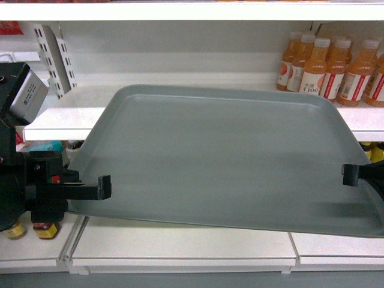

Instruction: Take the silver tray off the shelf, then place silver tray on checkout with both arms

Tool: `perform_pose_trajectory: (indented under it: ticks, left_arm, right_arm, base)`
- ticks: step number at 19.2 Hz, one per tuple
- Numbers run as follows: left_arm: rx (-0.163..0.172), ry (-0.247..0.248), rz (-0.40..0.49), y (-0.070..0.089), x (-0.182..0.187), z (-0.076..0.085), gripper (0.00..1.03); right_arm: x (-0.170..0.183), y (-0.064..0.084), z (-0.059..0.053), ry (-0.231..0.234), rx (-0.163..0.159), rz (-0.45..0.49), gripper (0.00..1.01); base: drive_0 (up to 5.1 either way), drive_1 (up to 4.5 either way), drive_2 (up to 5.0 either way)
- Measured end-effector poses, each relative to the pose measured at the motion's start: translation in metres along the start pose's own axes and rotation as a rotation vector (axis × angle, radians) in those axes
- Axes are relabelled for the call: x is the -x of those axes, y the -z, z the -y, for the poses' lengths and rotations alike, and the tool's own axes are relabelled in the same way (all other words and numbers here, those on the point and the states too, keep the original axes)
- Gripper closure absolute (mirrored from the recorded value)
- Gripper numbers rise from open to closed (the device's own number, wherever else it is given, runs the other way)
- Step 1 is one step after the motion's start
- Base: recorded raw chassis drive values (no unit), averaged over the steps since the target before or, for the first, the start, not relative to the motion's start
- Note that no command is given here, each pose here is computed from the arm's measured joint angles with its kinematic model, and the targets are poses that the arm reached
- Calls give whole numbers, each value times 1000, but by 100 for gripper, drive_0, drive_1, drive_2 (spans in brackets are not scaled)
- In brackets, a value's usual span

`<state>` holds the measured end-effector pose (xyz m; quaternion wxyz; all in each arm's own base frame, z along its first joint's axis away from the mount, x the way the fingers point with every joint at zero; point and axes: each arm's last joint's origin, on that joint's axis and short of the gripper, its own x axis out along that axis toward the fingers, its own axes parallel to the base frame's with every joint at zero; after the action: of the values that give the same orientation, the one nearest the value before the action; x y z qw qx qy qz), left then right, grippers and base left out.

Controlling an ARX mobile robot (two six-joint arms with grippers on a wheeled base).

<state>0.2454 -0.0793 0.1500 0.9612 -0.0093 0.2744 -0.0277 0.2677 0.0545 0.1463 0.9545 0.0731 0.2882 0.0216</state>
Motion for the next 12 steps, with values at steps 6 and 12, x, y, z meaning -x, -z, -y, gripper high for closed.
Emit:
perform_pose_trajectory:
  ticks: [6,12]
  left_arm:
    - [0,0,0,0,0,0,100]
    - [0,0,2,0,0,0,100]
  right_arm:
    - [0,0,0,0,0,-1,97]
    - [0,0,-1,-4,2,4,97]
  base:
    - [6,-385,397]
    - [11,-380,401]
